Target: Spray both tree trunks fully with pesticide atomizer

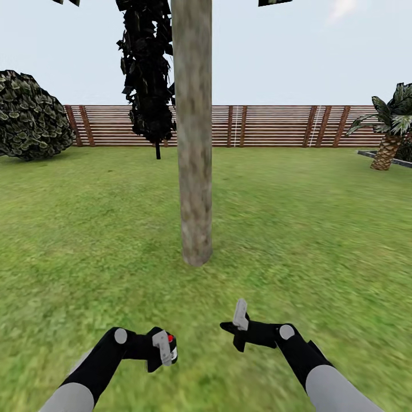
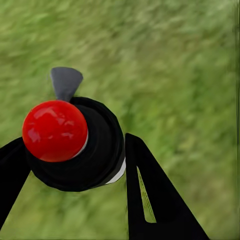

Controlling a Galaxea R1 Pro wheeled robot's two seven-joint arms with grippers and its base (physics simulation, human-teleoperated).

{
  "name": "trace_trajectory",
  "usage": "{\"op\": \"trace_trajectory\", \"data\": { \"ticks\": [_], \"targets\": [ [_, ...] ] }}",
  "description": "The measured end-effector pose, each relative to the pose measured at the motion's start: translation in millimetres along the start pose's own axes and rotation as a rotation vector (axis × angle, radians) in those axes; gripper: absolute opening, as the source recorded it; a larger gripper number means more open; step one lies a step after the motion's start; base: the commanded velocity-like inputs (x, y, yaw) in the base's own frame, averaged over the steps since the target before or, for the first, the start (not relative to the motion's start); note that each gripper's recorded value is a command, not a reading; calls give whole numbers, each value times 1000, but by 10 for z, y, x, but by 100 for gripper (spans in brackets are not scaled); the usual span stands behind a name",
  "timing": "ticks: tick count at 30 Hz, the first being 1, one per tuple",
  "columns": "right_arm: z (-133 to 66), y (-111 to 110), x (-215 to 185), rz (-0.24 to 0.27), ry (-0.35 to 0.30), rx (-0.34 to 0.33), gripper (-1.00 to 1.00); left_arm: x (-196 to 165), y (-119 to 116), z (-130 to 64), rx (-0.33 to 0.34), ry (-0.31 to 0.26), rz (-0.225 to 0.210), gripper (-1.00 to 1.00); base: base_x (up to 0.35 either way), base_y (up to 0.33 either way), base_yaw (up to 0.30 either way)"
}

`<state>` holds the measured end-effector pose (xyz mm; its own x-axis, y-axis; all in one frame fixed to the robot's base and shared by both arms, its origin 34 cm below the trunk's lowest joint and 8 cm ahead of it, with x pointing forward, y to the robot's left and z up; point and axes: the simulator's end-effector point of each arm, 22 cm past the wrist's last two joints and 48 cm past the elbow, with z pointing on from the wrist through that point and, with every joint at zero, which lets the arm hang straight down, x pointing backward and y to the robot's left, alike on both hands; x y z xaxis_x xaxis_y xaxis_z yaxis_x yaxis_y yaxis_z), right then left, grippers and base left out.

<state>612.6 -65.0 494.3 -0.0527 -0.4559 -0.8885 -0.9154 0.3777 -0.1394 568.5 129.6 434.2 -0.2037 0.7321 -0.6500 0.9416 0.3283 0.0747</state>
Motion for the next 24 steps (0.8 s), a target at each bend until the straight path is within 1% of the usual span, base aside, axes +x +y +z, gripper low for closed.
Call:
{"op": "trace_trajectory", "data": {
  "ticks": [2, 3, 6, 10, 13, 19, 24],
  "targets": [
    [24, 42, -26, 1, -5, -14, -100, -60, -43, 41, 10, -4, 10, -100, 0, 0, 0],
    [36, 114, -41, 1, -8, -43, -100, -121, -139, 105, 38, 5, 52, -100, 0, 0, 0],
    [119, 180, -132, 3, -26, -54, -100, -335, -143, 168, 41, -21, 65, -100, 0, 0, 0],
    [147, 204, -160, 5, -31, -58, -100, -461, -124, 197, 39, -32, 66, -100, 0, 0, 0],
    [207, 251, -229, 7, -44, -65, -100, -491, -113, 206, 38, -30, 60, -100, 0, 0, 0],
    [297, 325, -337, 10, -64, -76, -100, -579, -147, 244, 43, -40, 60, -100, 0, 0, 0],
    [331, 353, -382, 11, -72, -80, -100, -608, -156, 255, 43, -44, 58, -100, 0, 0, 0]
  ]
}}
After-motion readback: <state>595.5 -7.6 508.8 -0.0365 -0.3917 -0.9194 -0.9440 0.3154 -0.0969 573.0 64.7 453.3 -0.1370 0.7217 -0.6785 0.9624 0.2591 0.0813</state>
